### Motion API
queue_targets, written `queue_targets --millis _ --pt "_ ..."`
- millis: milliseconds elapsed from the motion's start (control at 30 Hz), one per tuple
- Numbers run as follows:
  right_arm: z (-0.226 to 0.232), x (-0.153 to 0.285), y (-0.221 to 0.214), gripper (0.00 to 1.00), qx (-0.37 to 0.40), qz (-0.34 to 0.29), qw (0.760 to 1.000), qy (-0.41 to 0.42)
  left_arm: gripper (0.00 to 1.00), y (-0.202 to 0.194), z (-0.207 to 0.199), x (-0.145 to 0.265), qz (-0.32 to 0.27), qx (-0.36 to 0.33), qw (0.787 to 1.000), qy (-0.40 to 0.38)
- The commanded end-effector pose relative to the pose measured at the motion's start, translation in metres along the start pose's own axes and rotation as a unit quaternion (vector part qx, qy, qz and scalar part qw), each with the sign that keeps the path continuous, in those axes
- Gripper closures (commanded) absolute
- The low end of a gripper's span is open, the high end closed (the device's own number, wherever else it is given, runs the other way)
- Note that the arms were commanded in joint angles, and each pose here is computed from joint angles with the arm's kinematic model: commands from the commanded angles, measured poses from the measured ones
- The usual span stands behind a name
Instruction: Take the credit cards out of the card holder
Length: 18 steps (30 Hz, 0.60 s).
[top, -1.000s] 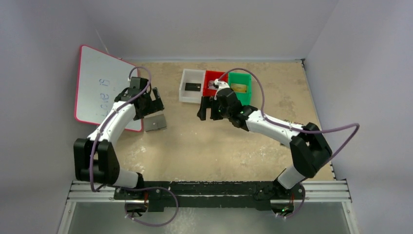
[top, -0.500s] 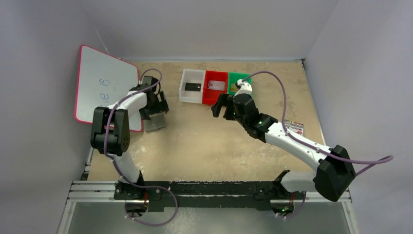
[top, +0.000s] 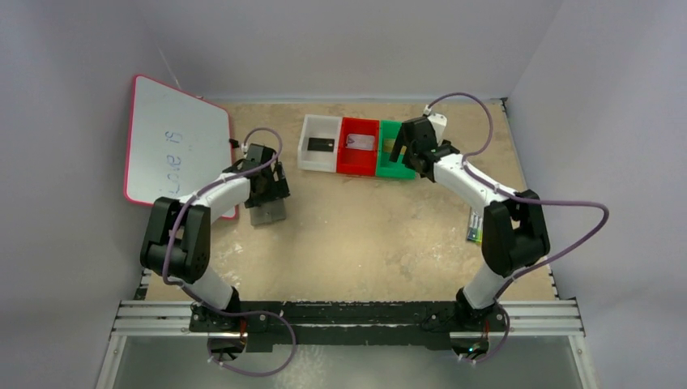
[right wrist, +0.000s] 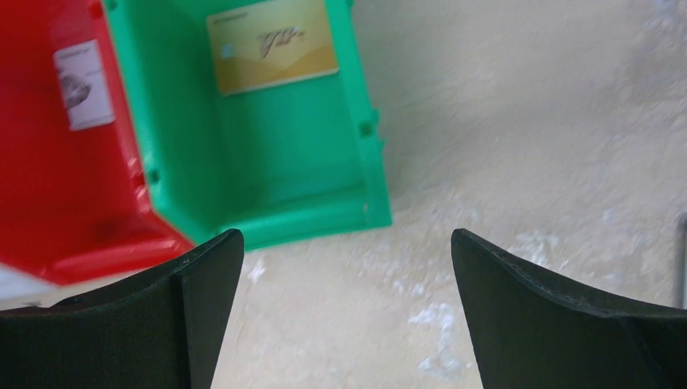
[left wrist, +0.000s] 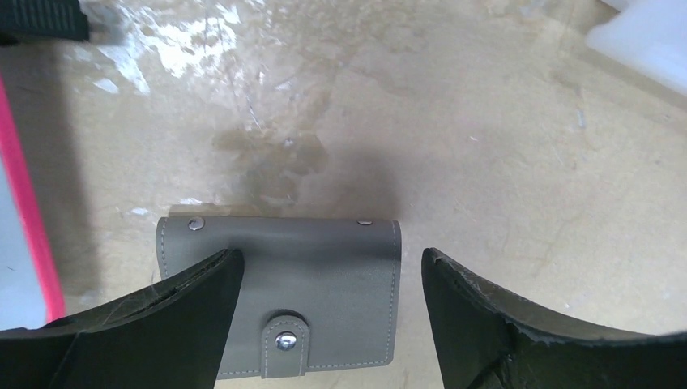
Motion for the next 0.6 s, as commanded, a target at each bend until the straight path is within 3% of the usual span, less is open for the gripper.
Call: queue_targets --millis 0,300,567 --pt "-0.011 -0.015 0.032 0.00 0.025 -0.014 0.999 -0.022 0.20 -0.040 -0.013 0.005 0.054 0.036 0.997 -0.044" --pt "-0.036 -0.052 0.030 0.00 0.047 0.002 0.995 -0.089 0.21 -0.063 -0.047 0.024 0.056 0.031 0.991 -0.120" --pt "-0.057 -0.059 0.025 0.00 0.051 0.010 0.992 -0.112 0.21 -0.090 -0.075 0.031 0.070 0.011 0.983 -0.166"
Point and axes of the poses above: each gripper's point midway between its finger pads, its own x axis back along the fingers, its own z axis along the line the jaws close on, y = z × x, the point moved 1 cm from there along x, back along the fingers, and after that the axes turned 2 degrees about x, right-handed, at the moved point
